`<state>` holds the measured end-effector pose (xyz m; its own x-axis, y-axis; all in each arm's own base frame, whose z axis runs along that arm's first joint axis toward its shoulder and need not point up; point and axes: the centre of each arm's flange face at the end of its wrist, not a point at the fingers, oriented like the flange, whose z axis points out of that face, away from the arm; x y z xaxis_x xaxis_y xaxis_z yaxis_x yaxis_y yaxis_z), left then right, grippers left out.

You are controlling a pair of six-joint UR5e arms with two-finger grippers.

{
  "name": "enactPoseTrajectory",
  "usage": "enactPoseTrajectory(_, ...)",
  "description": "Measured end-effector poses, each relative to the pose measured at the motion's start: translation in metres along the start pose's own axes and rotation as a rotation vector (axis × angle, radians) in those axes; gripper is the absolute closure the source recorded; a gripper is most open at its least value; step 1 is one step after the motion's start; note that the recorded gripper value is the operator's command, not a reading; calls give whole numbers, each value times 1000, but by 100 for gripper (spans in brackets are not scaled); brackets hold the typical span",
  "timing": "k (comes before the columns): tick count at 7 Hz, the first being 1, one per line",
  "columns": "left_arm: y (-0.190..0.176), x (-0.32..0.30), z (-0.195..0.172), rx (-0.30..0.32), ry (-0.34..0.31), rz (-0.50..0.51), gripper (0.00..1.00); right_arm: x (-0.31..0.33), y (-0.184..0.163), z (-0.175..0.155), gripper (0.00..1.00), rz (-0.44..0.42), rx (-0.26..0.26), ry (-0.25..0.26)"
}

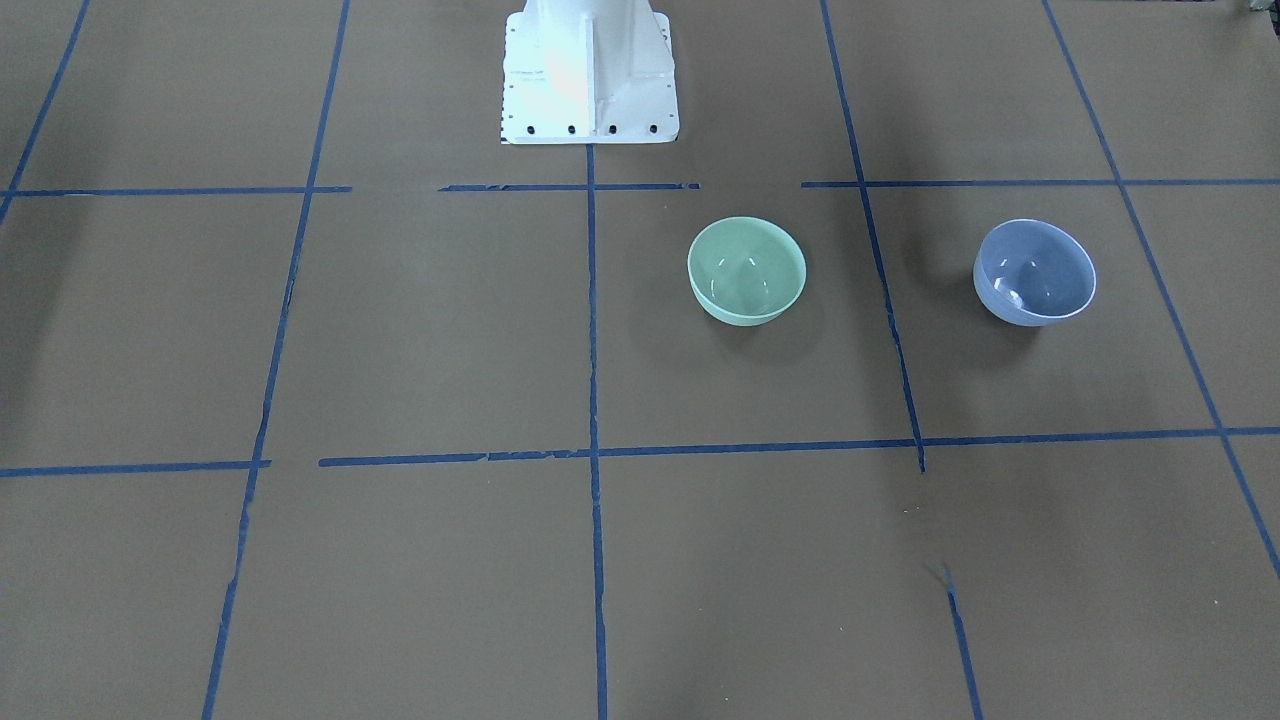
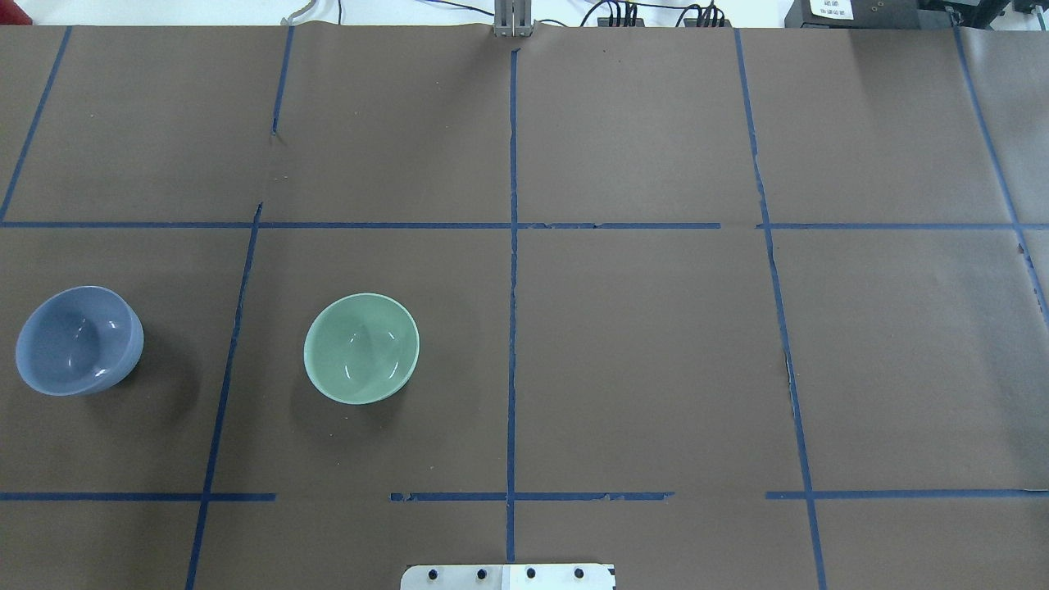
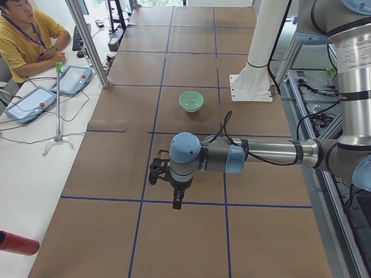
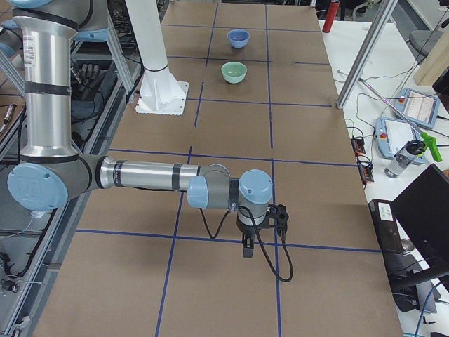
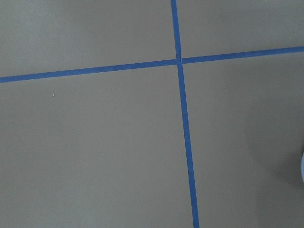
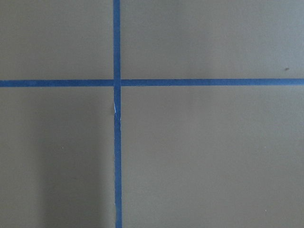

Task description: Stack blue bowl on green bowl

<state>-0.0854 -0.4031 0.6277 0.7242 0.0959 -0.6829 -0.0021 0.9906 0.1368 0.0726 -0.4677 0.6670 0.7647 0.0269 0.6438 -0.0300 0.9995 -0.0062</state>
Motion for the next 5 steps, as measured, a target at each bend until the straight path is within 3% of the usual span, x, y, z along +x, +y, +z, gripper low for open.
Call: enactPoseTrajectory(5,-12,13,1,1,54,14,0,0,0,0,0,0,-1,0)
